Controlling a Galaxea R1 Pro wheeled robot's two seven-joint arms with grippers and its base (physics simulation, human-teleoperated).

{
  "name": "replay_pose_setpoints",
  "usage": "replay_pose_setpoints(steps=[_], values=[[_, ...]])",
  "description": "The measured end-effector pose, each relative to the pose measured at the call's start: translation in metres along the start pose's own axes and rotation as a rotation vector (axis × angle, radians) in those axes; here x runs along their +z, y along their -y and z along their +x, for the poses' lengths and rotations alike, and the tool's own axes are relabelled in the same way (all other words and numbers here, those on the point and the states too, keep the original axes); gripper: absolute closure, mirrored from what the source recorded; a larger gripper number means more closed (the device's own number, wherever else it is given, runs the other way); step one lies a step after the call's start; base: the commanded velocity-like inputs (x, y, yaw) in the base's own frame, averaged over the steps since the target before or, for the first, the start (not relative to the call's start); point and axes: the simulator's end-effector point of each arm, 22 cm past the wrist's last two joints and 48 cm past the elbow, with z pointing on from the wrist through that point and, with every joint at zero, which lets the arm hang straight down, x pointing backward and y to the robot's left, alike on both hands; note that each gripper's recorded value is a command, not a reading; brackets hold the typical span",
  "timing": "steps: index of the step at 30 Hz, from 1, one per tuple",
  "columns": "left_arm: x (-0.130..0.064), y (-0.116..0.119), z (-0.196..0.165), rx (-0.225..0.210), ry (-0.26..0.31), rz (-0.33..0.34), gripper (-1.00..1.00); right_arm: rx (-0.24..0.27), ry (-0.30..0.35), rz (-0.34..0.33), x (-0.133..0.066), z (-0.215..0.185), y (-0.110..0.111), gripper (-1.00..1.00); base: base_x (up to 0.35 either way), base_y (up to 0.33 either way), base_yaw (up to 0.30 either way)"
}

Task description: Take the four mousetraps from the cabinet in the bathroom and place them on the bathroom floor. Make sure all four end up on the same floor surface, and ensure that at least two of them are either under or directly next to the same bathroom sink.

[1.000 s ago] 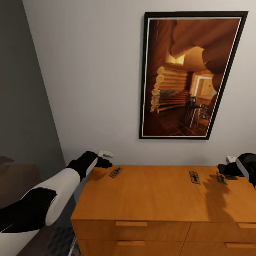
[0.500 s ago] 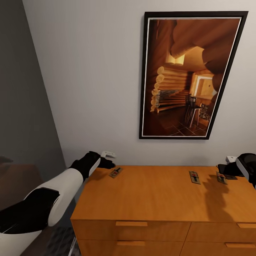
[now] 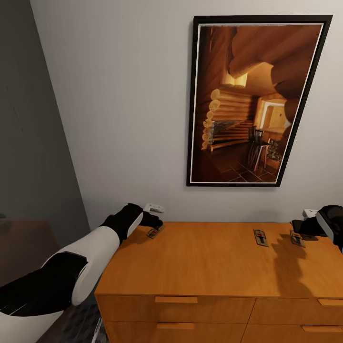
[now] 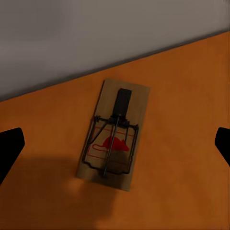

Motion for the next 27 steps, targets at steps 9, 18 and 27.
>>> replay_pose_setpoints(steps=[9,18,27], values=[[0.0003,0.001,0.0001,0.001,0.001,0.001,-1.0,0.0,0.001,0.0,0.0,-0.0002,0.0002,1.0,0.0,0.0,0.0],[0.0006,0.0001,0.0002,0.001,0.003,0.0,-1.0,0.0,0.003,0.0,0.0,-0.0006,0.0,1.0,0.0,0.0,0.0],[0.0007,-0.0003,0.0002,0.002,0.004,-0.002,-1.0,0.0,0.003,-0.002,0.0,-0.0007,-0.0005,1.0,0.0,0.0,0.0]])
